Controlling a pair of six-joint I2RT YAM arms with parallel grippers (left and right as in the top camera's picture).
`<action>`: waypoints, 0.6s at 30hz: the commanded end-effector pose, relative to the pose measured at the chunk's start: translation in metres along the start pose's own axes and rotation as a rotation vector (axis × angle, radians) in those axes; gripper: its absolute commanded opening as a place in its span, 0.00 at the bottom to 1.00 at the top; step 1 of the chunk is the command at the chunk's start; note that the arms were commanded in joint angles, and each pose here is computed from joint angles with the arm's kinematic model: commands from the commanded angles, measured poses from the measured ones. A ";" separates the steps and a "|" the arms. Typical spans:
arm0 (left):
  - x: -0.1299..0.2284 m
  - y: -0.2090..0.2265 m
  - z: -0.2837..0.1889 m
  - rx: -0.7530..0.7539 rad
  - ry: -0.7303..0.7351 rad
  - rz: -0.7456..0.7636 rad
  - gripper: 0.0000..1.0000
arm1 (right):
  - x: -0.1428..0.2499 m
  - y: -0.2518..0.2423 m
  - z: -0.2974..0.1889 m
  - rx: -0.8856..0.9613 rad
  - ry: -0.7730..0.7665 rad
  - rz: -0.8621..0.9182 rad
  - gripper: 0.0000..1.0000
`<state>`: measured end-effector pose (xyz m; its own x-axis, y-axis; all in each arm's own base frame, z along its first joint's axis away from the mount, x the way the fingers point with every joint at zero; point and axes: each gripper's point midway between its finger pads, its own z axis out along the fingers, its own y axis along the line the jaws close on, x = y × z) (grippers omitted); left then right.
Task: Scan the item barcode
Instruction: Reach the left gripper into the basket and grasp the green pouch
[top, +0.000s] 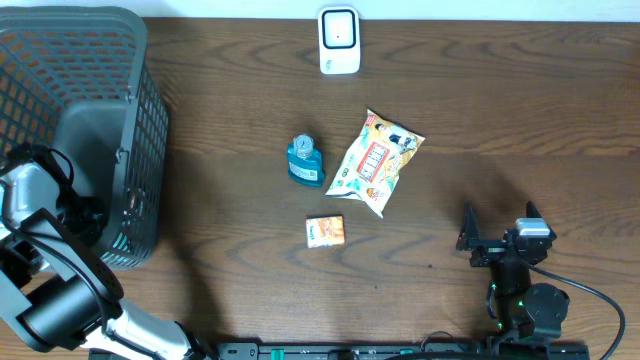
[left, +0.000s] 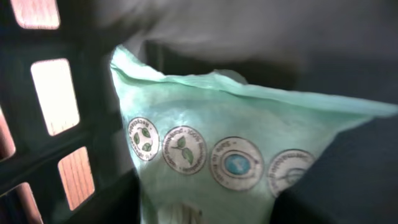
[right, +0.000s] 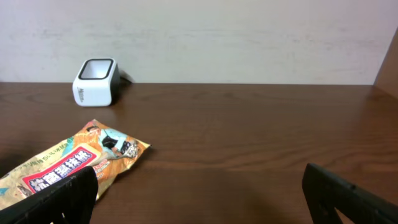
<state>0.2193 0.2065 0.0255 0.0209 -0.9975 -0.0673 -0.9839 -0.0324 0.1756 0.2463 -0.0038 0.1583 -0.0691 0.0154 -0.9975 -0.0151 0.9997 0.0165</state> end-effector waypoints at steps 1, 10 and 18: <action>0.014 0.019 0.021 -0.094 0.050 0.011 0.27 | 0.000 0.001 0.000 -0.004 -0.001 -0.015 0.99; -0.009 0.007 -0.045 0.048 -0.054 -0.015 0.19 | 0.000 0.001 0.000 -0.004 -0.001 -0.015 0.99; -0.022 0.007 -0.184 0.460 -0.276 -0.075 0.15 | 0.000 0.001 0.000 -0.004 -0.001 -0.015 0.99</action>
<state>0.2379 0.2208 0.1550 0.0675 -0.9604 -0.2704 -0.9926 -0.0373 -0.1155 0.2464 -0.0038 0.1584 -0.0687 0.0154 -0.9975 -0.0151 0.9997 0.0165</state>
